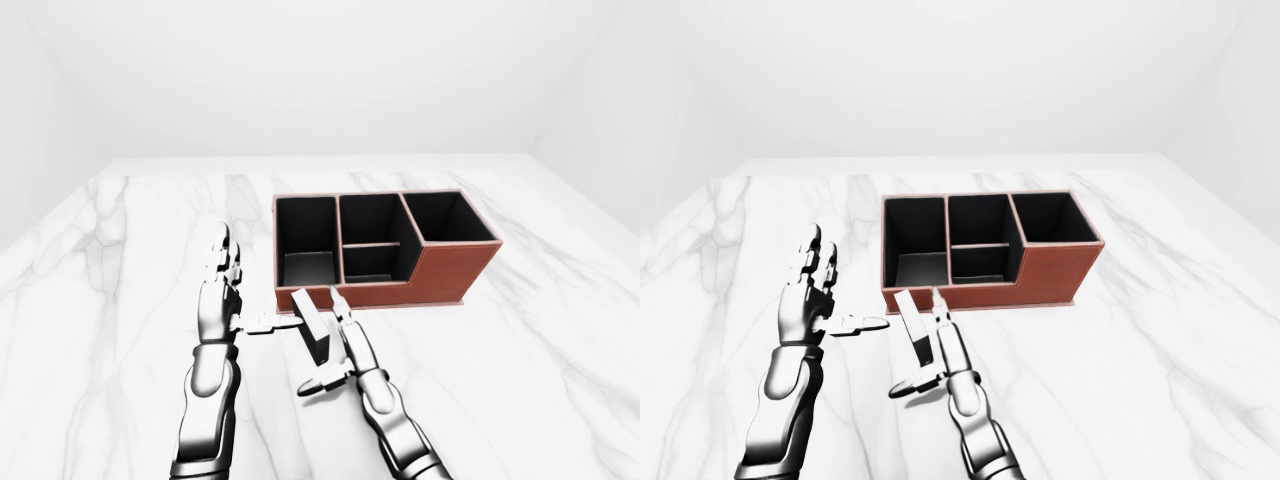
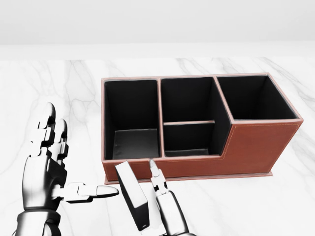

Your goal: Pick up the book and place it in the right compartment of the caddy.

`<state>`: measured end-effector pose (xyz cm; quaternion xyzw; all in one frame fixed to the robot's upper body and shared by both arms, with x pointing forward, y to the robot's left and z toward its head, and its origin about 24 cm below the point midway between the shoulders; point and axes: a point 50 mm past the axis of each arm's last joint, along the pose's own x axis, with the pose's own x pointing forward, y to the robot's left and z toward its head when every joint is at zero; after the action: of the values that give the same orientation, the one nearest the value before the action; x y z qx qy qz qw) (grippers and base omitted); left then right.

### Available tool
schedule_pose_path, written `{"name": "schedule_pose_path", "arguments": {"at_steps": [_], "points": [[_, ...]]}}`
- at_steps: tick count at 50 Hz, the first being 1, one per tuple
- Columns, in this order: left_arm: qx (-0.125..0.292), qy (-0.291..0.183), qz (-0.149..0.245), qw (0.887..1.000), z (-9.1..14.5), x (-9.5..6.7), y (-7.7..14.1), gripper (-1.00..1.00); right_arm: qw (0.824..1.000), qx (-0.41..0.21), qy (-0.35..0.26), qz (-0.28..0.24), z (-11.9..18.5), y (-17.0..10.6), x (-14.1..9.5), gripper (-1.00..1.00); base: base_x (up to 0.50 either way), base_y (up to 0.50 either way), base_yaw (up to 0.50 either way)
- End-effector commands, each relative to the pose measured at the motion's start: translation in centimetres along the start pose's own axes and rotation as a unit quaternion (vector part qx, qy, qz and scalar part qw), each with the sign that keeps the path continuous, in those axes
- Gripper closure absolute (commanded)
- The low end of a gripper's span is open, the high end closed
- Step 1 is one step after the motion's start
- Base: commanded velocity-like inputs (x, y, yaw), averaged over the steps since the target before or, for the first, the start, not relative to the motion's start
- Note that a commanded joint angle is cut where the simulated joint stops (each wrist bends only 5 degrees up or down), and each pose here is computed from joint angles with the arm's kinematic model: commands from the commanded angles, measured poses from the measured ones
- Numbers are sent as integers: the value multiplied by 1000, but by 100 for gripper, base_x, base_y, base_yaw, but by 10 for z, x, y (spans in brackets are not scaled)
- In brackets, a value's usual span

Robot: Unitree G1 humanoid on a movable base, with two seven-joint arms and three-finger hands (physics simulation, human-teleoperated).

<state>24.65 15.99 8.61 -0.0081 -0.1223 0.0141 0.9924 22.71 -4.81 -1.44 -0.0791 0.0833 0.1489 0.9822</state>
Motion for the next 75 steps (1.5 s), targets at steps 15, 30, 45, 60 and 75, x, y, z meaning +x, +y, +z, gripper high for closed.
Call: {"name": "schedule_pose_path", "arguments": {"at_steps": [15,30,45,60,75], "points": [[0,2,4,1000,-1,-1,1,-100,1000,2,2,2,1,3,5,-100,0,0,0],[0,4,4,1000,-2,-1,2,-100,999,19,-30,-3,15,-1,0,100,0,0,0],[0,6,4,1000,-3,0,1,-100,986,44,-151,-60,89,-46,-5,100,0,0,0],[0,2,5,1000,-1,0,1,-100,956,62,-280,-66,149,-56,-28,100,0,0,0],[0,1,5,1000,-1,0,2,-100,913,58,-394,-86,199,-75,-42,100,0,0,0]]}}
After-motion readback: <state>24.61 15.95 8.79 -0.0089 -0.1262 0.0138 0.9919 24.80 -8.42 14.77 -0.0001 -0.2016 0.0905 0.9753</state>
